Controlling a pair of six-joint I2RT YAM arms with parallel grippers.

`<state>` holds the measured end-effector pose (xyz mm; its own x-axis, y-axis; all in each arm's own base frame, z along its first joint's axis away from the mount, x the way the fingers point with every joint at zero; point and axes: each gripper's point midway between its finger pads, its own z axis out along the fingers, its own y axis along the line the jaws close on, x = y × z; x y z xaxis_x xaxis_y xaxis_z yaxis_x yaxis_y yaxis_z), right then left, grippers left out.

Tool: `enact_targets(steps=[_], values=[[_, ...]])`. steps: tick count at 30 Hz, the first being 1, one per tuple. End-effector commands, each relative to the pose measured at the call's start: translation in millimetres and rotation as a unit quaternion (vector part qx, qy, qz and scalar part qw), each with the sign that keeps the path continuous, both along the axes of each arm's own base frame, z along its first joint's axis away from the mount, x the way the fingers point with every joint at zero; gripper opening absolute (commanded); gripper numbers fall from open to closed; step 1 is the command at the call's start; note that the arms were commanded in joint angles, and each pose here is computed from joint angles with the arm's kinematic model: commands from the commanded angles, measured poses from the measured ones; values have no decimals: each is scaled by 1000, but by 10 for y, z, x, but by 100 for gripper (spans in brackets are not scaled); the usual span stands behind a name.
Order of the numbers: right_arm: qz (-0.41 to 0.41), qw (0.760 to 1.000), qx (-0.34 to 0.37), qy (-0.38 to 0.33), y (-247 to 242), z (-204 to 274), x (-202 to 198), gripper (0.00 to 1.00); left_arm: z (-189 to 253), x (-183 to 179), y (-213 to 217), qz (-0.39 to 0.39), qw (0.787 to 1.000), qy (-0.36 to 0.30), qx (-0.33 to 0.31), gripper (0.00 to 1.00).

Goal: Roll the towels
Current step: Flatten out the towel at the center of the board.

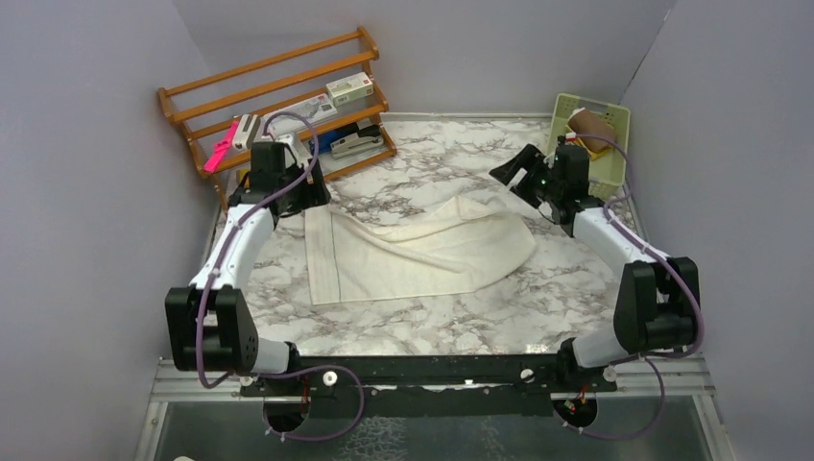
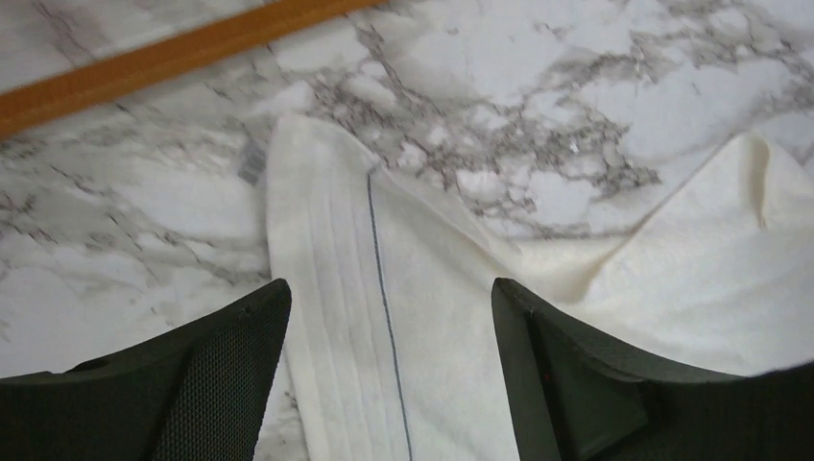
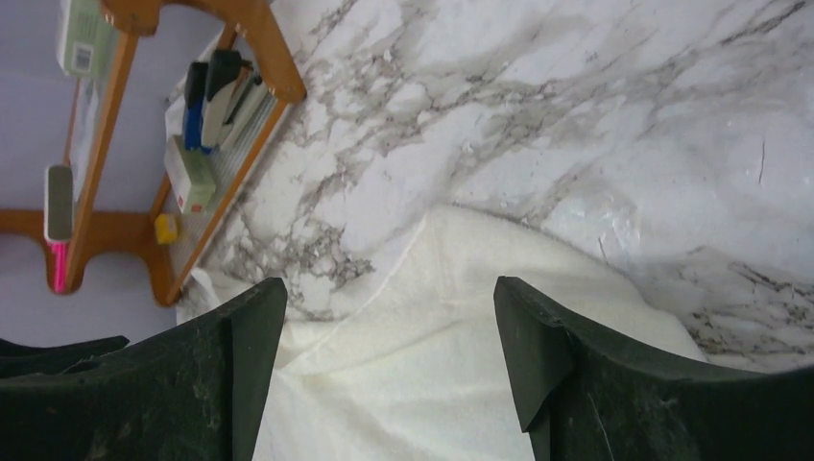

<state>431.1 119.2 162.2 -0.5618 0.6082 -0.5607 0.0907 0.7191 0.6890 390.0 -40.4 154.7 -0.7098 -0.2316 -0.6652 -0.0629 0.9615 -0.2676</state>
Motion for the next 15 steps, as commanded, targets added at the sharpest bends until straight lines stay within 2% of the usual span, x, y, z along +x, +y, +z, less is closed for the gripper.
enact_targets(steps=[1,7,11,15], values=[[86,996,-10,-13,190,-147,-406,81,-196,-566,-299,-35,996,26,-76,79],[124,992,-2,27,293,-601,-838,81,-533,-1047,-428,-8,990,31,-141,78],[126,990,7,65,327,-870,-820,81,-720,-1070,-472,14,985,28,-172,77],[116,990,7,84,313,-1032,-639,81,-833,-998,-458,25,984,29,-173,77]])
